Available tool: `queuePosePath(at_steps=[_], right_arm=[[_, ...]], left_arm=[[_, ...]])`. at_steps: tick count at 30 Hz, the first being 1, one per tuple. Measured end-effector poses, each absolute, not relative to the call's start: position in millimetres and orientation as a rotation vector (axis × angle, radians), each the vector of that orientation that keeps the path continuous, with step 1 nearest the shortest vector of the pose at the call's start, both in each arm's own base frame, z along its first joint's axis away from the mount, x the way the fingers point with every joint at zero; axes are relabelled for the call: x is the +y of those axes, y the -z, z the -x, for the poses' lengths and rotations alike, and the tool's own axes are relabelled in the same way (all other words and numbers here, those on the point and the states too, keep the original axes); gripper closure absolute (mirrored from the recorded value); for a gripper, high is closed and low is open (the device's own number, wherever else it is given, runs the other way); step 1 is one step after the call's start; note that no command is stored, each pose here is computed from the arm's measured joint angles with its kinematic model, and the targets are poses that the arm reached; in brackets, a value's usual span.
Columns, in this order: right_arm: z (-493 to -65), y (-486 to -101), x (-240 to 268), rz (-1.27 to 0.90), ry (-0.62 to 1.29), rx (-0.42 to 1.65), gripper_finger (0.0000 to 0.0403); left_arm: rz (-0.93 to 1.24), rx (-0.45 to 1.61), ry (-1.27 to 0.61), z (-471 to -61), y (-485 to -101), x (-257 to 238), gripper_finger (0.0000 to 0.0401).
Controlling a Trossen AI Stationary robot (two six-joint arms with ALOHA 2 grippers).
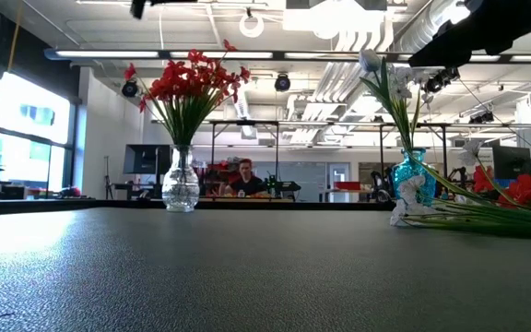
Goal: Sort flowers into vase by color
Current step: Put the white flowers into the blue vase
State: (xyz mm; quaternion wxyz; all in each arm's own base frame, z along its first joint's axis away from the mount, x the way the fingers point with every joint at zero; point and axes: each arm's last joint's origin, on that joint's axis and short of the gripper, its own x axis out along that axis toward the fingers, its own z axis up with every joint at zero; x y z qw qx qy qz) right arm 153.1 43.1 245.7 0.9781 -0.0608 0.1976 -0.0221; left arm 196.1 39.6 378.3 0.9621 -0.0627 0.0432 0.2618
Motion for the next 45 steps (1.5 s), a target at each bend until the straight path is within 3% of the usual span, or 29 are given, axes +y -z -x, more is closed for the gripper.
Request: queuePosePath(at_steps=[11, 21, 27, 33, 39, 45], right_arm=[[-150.6, -241.0, 49.4, -0.024, -0.166, 0.472, 0.0206], [-140.4, -224.3, 45.8, -0.196, -0.07, 0.686, 0.0201], [-133.4, -207.3, 46.8, -0.363, -0.039, 0.93, 0.0161], [-150.5, -188.3, 52.9, -0.43, 0.059, 1.048, 0.0123], [-164.1, -162.9, 57.1, -0.509, 0.234, 1.175, 0.0125], [-181.6, -146.6, 68.9, -0.53, 0.198, 1.178, 0.0136]], left_arm=[[-0.02, 0.273, -0.384, -254.8, -333.3, -41.1, 0.0393], [0.088, 0.48, -0.346, -299.0, -253.8, -98.6, 0.0401], [0.157, 0.571, -0.429, -318.8, -201.5, -110.3, 0.04], [0.241, 0.517, -0.533, -341.2, -162.4, -108.2, 0.04], [0.305, 0.417, -0.546, -362.2, -140.1, -101.4, 0.04], [0.346, 0.361, -0.558, -372.7, -128.2, -93.7, 0.04]])
